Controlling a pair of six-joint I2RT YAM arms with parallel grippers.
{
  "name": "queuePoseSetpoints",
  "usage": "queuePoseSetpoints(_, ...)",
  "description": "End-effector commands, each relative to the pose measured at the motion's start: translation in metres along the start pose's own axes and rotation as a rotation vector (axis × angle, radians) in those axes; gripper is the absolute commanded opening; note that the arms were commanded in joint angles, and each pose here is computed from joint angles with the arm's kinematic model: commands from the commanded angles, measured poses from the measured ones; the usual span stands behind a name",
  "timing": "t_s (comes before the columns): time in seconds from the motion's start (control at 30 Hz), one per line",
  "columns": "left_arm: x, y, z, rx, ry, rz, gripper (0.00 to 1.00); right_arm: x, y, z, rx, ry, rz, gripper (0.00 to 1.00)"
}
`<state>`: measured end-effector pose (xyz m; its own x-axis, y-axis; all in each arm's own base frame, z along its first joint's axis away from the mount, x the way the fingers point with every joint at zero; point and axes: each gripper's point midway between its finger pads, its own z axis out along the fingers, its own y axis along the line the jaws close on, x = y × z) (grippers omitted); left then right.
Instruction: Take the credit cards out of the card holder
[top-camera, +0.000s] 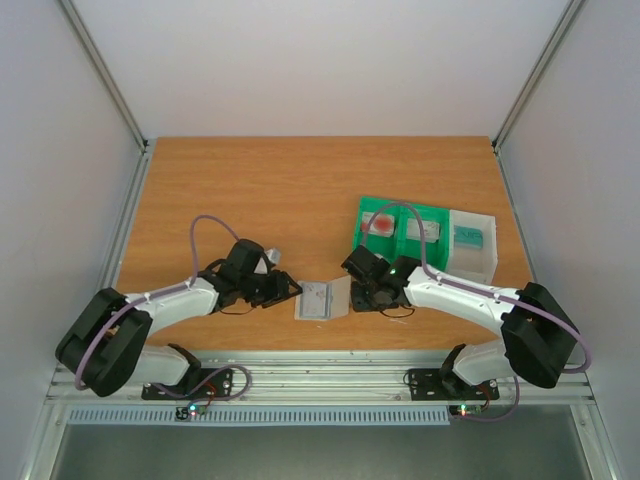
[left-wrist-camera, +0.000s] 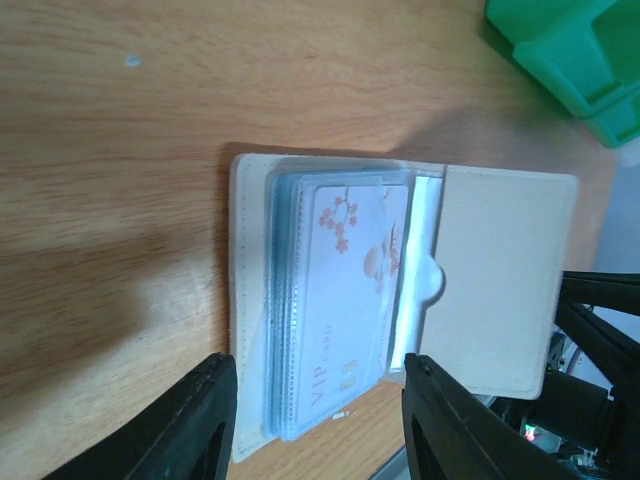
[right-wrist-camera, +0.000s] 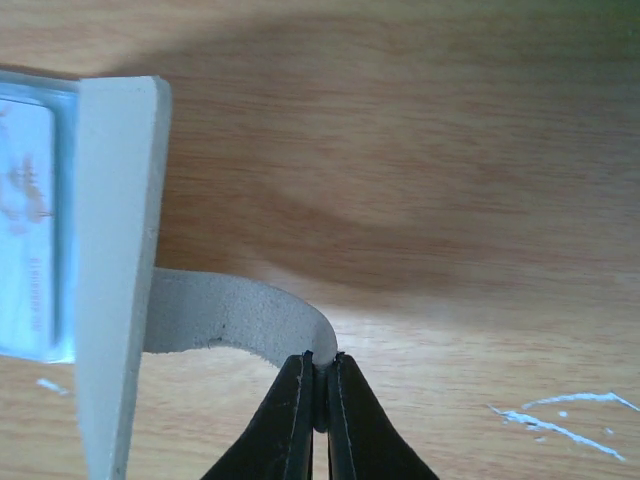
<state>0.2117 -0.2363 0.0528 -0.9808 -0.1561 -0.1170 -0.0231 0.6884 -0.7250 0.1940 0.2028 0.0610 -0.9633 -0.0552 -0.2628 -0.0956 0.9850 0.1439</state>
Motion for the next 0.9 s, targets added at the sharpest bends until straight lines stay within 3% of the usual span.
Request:
queuePoseSetpoints(0.0,-0.013,-0.025,0.001,0.066,-0.033,0.049,0.45,-0.006,-0.013,0.004,0.045,-0.06,0.007,0.06)
queuePoseSetpoints(0.17,-0.015,-0.025,0.002,0.051,-0.037,0.05,0.41,-0.005,-0.02,0.009,0.09,-0.058,0.0,0.08)
queuePoseSetpoints(0.3,-0.014,-0.027,0.002,0.056,-0.039,0.049,0.39,-0.005,-0.02,0.0,0.091,-0.048,0.007,0.18)
queuePoseSetpoints(0.6,-0.012,-0.036,0.004,0.098,-0.009,0.038,0.36,-0.029,0.014,-0.061,-0.054,-0.09,0.017,0.33)
queuePoseSetpoints(0.7,-0.011,-0.036,0.004,0.096,-0.005,0.037,0.35,-0.034,0.031,-0.071,-0.132,-0.087,0.02,0.33)
queuePoseSetpoints(0.87,-0.008,-0.032,0.006,0.095,0.005,0.017,0.34,-0.034,0.077,-0.065,-0.335,-0.034,0.012,0.2)
